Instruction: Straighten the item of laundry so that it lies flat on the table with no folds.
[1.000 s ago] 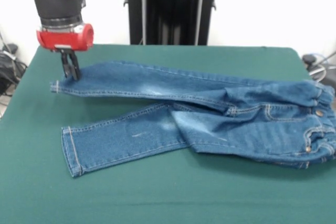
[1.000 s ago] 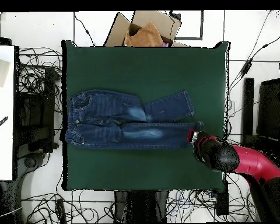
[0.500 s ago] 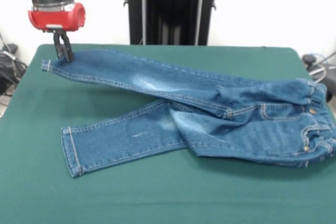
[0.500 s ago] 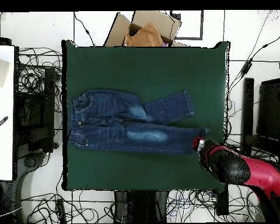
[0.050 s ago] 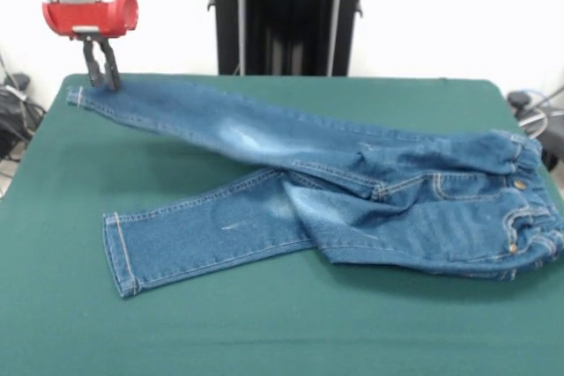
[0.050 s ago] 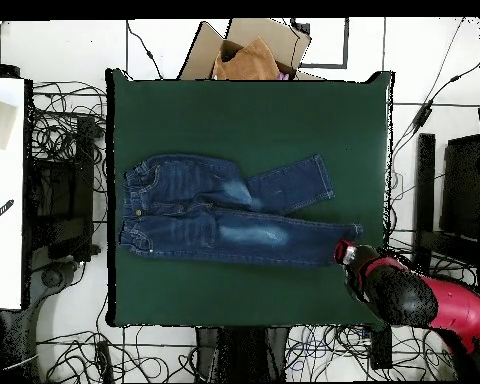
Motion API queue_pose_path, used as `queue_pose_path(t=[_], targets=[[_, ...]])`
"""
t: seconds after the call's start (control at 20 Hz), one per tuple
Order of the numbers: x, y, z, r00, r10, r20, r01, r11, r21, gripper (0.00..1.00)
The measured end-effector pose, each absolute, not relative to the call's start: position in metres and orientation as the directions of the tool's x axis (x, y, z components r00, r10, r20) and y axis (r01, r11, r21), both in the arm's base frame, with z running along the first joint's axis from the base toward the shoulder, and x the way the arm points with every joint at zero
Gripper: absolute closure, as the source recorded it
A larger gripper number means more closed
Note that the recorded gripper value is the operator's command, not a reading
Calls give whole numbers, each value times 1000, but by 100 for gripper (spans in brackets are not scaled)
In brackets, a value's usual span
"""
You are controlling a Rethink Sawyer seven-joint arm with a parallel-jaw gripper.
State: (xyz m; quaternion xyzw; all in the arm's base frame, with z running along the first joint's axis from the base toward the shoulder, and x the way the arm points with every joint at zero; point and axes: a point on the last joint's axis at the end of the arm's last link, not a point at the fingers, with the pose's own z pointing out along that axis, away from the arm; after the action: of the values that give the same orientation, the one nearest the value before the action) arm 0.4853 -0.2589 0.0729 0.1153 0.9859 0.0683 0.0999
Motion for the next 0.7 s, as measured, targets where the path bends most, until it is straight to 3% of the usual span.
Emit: queue_pose_path(t=[0.7], targets=[[486, -266, 76, -948, 250, -197, 219, 961, 166, 0]])
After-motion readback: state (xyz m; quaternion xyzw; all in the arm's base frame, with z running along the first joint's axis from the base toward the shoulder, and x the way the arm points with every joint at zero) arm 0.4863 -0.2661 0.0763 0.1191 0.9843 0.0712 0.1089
